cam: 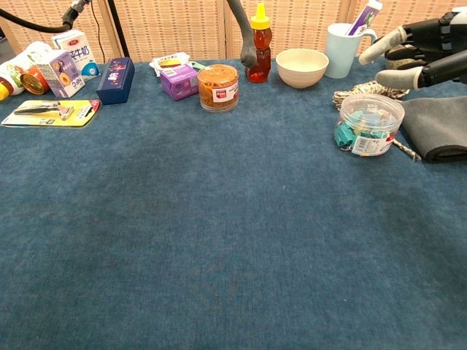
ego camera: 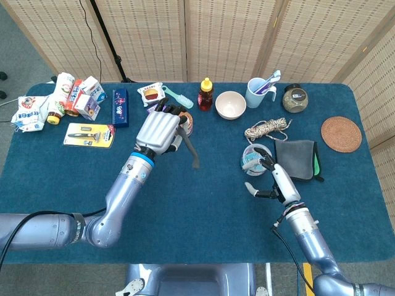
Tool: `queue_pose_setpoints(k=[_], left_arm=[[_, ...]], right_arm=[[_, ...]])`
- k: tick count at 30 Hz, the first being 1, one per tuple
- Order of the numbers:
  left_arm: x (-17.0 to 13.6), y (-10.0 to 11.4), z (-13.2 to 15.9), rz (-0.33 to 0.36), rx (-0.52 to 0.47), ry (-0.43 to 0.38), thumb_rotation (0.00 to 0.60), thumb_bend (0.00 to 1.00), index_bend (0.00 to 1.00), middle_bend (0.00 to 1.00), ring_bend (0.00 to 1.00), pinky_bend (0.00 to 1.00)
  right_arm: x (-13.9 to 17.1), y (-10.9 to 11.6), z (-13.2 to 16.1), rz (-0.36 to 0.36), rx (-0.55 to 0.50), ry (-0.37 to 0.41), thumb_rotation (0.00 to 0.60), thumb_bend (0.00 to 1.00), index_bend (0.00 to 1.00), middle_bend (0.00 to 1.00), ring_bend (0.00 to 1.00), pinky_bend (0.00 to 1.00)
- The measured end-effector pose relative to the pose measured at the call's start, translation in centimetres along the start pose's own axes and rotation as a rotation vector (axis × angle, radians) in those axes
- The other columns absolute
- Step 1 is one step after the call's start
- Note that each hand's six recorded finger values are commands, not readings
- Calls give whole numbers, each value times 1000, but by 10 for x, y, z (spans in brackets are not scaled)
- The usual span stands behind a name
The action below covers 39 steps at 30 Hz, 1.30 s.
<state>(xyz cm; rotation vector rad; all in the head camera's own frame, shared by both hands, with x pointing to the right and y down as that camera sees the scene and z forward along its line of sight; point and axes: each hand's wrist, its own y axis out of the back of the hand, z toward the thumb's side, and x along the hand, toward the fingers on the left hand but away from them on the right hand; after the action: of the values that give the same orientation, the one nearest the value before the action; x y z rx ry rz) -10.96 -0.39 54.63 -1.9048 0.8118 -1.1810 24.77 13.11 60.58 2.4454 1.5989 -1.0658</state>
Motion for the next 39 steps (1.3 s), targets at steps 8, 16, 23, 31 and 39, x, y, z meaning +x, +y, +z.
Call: queue_pose_setpoints(k=[8, 16, 23, 31, 39], left_arm=[[10, 0, 20, 6, -20, 9, 600, 462, 745, 228, 176, 25], [16, -7, 40, 5, 0, 9, 600, 463, 746, 228, 176, 25], [19, -11, 53, 18, 23, -1, 600, 463, 746, 228, 175, 25], [20, -14, 67, 37, 34, -12, 600, 462, 746, 228, 174, 25], [20, -19, 77, 46, 44, -13, 600, 462, 746, 228, 172, 25]], right_arm=[[-16, -14, 1, -15, -64, -24, 600, 350, 384, 18, 0, 0], [-25, -22, 3, -15, -100, -33, 600, 350, 376, 17, 0, 0], [-29, -28, 5, -6, -126, -41, 600, 346, 375, 17, 0, 0], [-33, -35, 9, 6, -129, -48, 600, 339, 368, 17, 0, 0], [-35, -38, 12, 1, -130, -61, 600, 334, 367, 17, 0, 0]])
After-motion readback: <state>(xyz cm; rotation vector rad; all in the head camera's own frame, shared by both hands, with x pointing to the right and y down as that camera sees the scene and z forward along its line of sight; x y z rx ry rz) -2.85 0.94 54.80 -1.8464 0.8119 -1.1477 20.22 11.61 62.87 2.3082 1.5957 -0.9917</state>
